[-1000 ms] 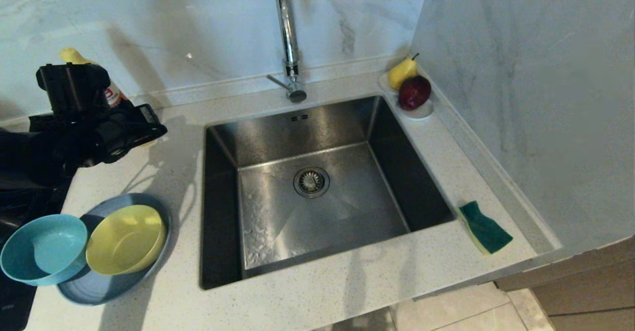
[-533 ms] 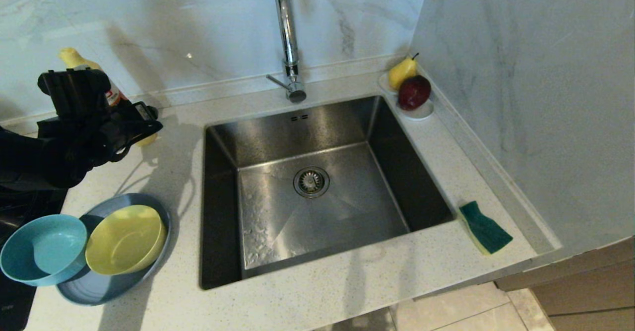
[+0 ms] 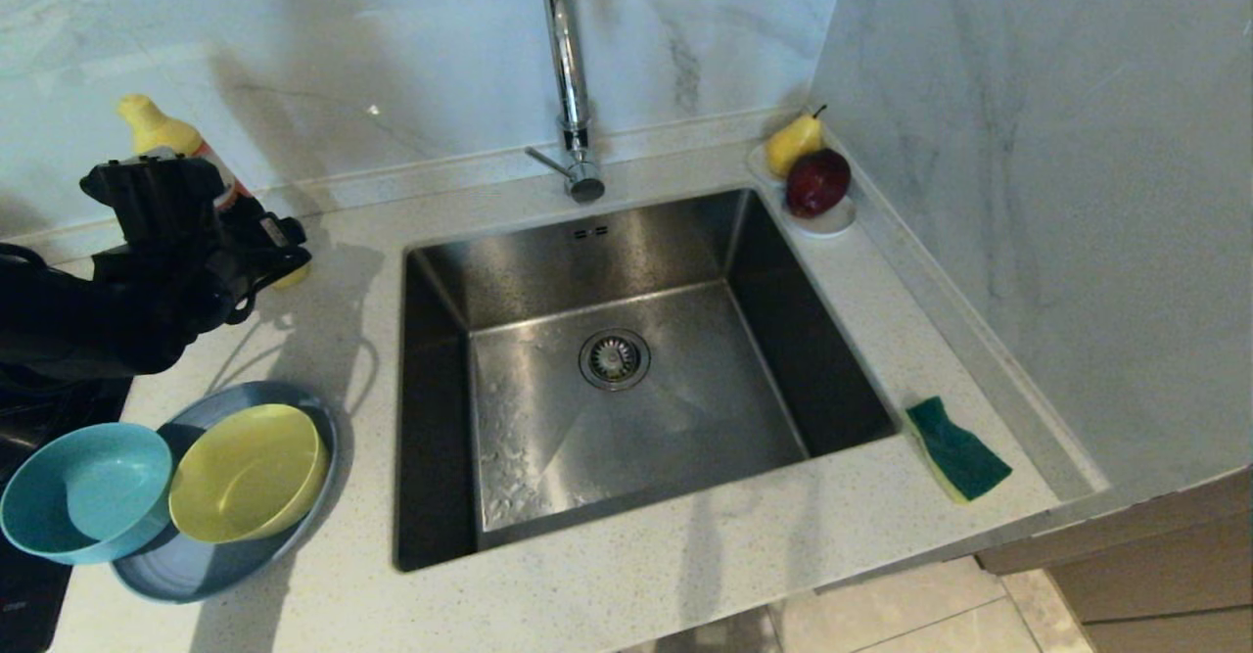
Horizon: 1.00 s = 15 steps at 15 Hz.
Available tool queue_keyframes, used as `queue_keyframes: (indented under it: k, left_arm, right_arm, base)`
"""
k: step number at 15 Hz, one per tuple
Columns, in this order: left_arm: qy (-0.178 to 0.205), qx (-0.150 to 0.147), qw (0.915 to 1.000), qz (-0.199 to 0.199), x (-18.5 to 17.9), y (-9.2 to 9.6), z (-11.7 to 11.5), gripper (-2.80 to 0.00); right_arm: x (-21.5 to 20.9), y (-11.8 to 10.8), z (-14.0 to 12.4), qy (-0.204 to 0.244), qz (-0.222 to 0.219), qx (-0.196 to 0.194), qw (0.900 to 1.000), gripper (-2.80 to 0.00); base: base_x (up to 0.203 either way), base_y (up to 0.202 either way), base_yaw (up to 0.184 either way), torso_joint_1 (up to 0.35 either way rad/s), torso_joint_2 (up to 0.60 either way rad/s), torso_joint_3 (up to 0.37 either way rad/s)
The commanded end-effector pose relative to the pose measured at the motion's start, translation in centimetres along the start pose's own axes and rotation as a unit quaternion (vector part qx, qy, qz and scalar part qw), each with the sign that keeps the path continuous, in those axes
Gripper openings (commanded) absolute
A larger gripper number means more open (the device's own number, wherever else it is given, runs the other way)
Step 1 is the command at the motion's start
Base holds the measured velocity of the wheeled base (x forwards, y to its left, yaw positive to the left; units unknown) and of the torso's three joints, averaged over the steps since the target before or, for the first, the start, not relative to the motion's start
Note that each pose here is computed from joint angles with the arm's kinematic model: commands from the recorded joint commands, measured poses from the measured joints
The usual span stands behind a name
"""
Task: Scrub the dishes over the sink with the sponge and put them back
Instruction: Grab the dish soap
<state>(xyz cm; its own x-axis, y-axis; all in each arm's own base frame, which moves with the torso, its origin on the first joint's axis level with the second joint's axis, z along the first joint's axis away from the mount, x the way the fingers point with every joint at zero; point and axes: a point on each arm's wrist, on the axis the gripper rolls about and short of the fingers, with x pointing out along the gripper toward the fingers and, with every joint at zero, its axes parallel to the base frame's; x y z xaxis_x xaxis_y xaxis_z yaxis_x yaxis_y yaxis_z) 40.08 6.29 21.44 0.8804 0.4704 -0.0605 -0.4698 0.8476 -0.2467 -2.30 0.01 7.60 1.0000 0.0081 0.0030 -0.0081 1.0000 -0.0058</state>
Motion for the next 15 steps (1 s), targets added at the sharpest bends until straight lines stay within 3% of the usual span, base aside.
queue_keyframes:
  k: [1,9,12,15]
  left_arm:
    - [-0.005,-0.003,1.0000,0.003,1.7,0.0,-1.1,0.00]
    - [-0.026,-0.006,0.9996,-0.006,5.3,-1.0,-2.0,0.00]
    - [-0.033,-0.009,0.9994,0.002,6.5,-0.4,-2.2,0.00]
    - [-0.066,-0.016,0.9977,-0.002,6.9,-0.2,-1.8,0.00]
  right_arm:
    - [0.0,0.0,0.0,-0.001,0.001,0.000,1.000,-2.80]
    - [0.0,0.0,0.0,-0.001,0.001,0.000,1.000,-2.80]
    - [0.0,0.0,0.0,-0.001,0.001,0.000,1.000,-2.80]
    - [0.0,0.0,0.0,-0.001,0.001,0.000,1.000,-2.80]
  base:
    - [0.000,0.000,0.000,0.000,0.00,0.000]
    - [0.000,0.000,0.000,0.000,0.00,0.000]
    - [0.000,0.000,0.000,0.000,0.00,0.000]
    - [0.000,0.000,0.000,0.000,0.00,0.000]
